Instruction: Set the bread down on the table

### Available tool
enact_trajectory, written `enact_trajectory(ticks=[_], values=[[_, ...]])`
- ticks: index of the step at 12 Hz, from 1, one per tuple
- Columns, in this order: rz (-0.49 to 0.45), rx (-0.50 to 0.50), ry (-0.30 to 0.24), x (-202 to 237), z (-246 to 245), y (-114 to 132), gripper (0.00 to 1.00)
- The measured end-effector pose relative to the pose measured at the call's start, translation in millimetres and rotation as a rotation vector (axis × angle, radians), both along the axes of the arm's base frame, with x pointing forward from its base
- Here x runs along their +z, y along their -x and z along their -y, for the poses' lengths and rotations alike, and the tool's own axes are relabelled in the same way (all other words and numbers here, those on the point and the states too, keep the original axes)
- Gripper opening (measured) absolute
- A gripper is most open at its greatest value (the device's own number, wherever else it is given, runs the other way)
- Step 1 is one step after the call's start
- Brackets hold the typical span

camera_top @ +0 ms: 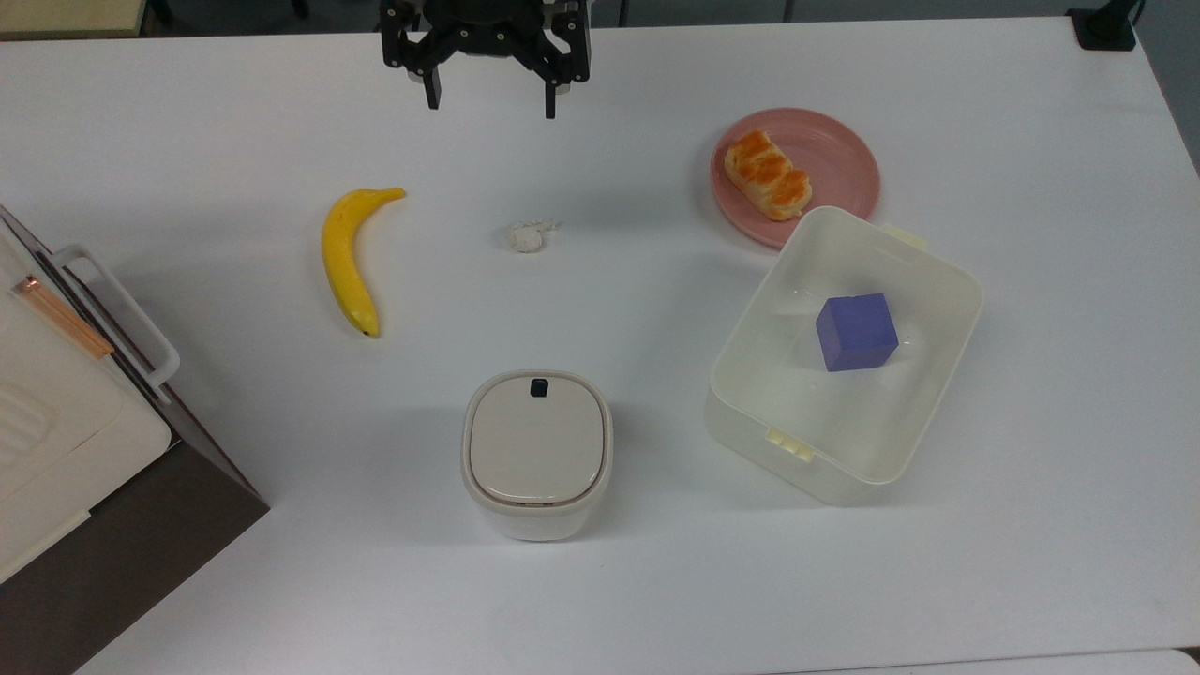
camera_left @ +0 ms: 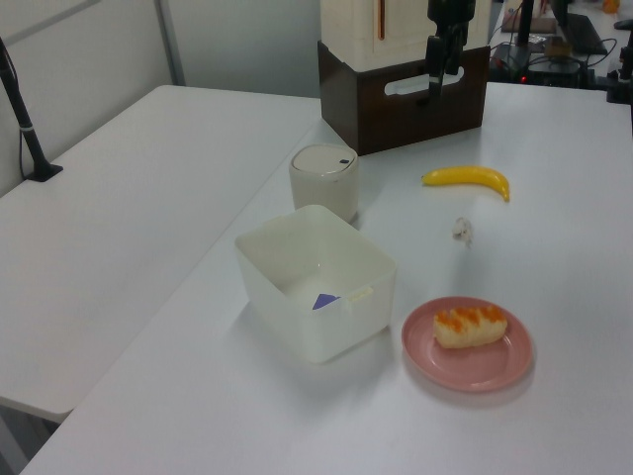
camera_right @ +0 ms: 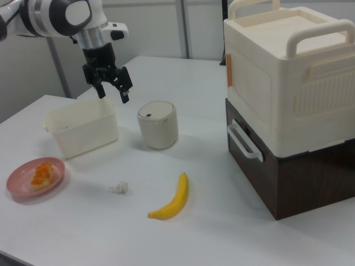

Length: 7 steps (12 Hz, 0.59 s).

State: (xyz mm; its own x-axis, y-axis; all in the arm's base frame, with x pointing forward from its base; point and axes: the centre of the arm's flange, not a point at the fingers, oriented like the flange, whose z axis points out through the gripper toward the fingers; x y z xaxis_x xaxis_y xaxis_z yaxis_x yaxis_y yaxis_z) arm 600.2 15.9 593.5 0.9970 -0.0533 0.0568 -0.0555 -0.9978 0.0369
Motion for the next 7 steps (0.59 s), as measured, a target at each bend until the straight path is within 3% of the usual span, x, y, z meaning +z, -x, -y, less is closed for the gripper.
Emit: enact_trajectory(ticks=[7], values=[[-0.001,0.003,-0.01,-0.1,-0.3,0.0,1.0]])
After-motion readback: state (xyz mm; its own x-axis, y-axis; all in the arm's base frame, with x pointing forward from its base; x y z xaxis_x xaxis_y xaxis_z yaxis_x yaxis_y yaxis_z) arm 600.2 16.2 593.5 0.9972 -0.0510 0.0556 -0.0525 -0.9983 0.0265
